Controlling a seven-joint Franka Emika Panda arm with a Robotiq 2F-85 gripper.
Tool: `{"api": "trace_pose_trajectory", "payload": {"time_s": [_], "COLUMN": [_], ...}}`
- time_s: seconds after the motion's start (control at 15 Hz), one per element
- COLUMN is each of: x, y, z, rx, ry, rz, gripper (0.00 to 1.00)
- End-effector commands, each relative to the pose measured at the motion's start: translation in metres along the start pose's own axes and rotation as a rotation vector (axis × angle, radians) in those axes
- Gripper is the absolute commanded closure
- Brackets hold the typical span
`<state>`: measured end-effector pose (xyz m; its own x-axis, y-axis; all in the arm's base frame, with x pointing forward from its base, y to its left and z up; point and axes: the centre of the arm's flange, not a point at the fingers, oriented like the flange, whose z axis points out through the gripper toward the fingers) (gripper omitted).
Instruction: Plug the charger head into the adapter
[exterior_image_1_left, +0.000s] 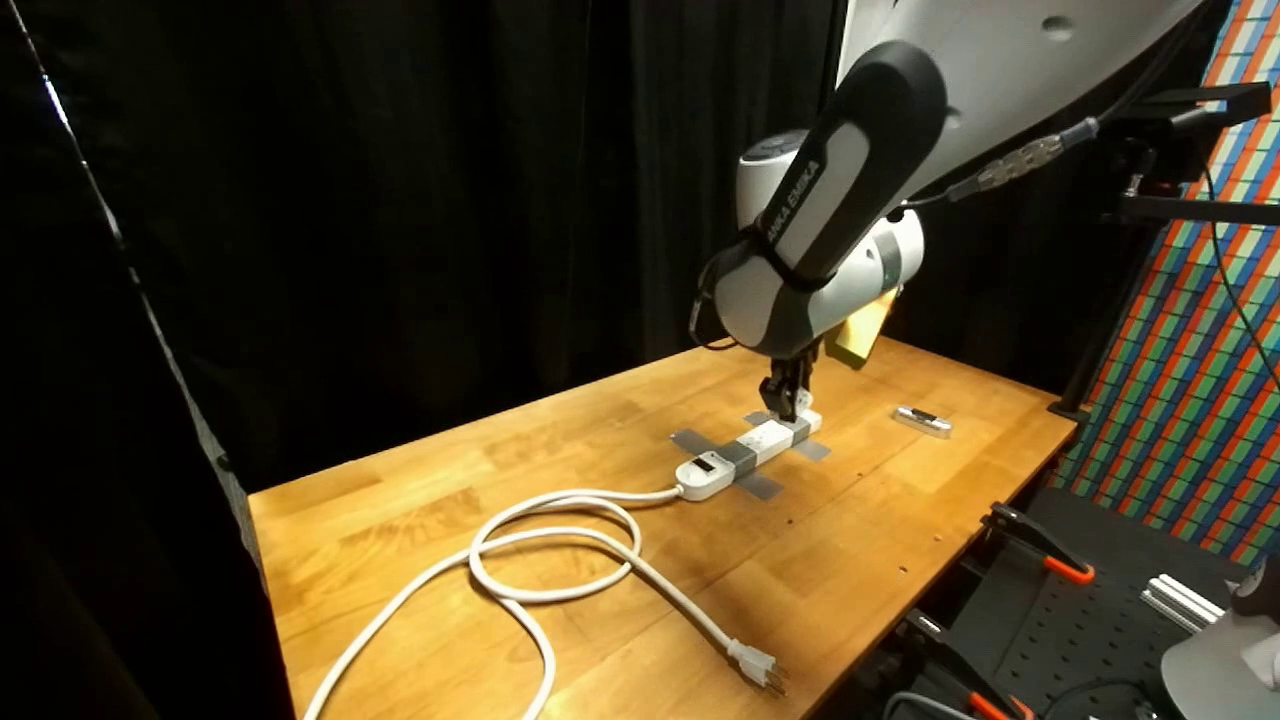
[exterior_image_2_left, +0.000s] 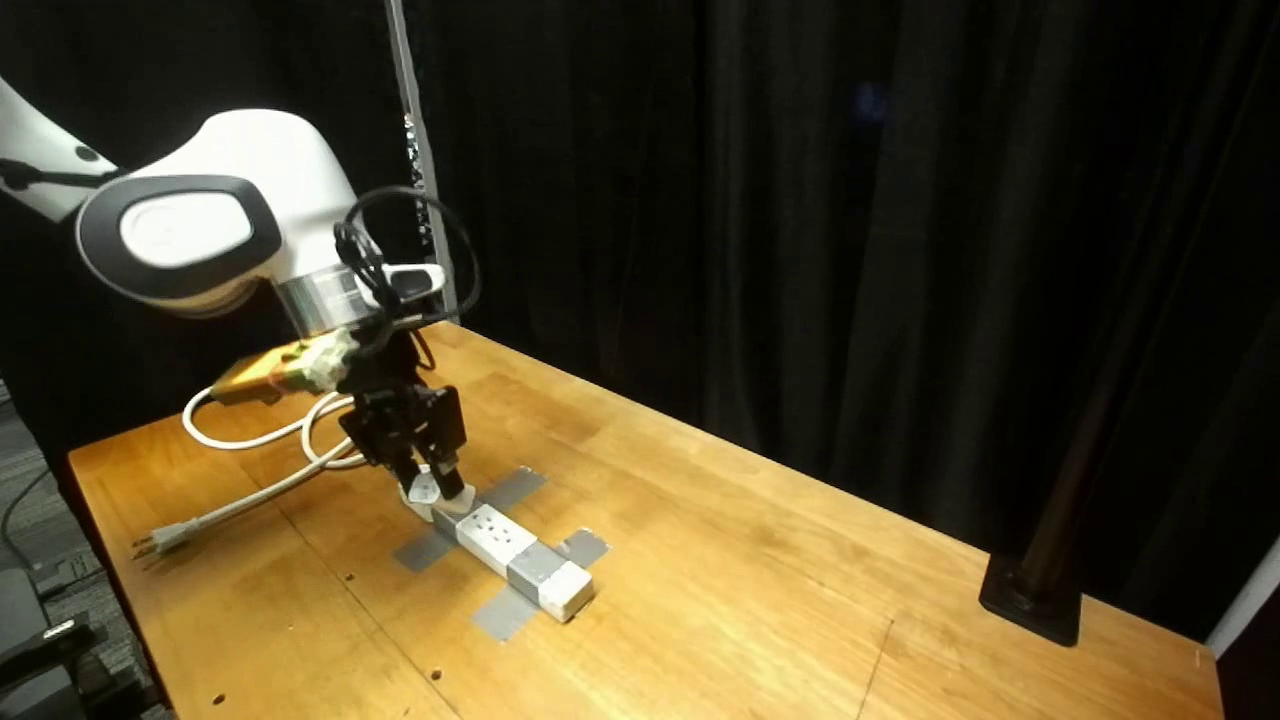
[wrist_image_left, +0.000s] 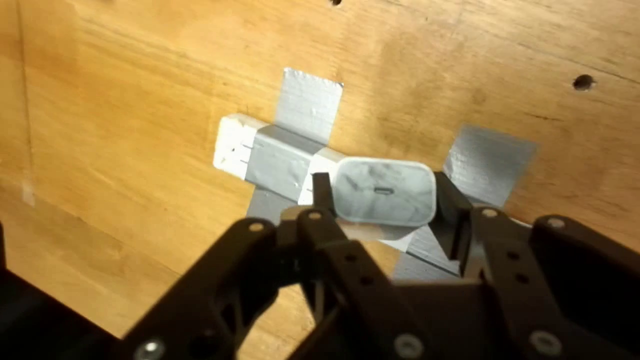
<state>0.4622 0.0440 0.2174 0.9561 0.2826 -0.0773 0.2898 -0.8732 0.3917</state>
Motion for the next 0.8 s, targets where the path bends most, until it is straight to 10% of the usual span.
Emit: {"api": "trace_pose_trajectory", "payload": {"time_s": [0.0,0.27,0.33,0.6,0.67,0.73], "x": [0.016,0.019,0.023,0.018,0.018,0.019], "y": [0.006,0.007,0.009,0.007,0.006,0.006], "z": [-0.093,-0.097,-0.106,-0.096,-0.096,-0.093], "rx": [-0.075,-0.123,-0.134,-0.117,-0.117,-0.159], "ry": [-0.083,-0.159,-0.162,-0.172,-0.172,-0.237], "rz": [-0.151,-0.234,-0.243,-0.236,-0.236,-0.366], "gripper": [0.77,0.77,0.52,0.52,0.77,0.77]}}
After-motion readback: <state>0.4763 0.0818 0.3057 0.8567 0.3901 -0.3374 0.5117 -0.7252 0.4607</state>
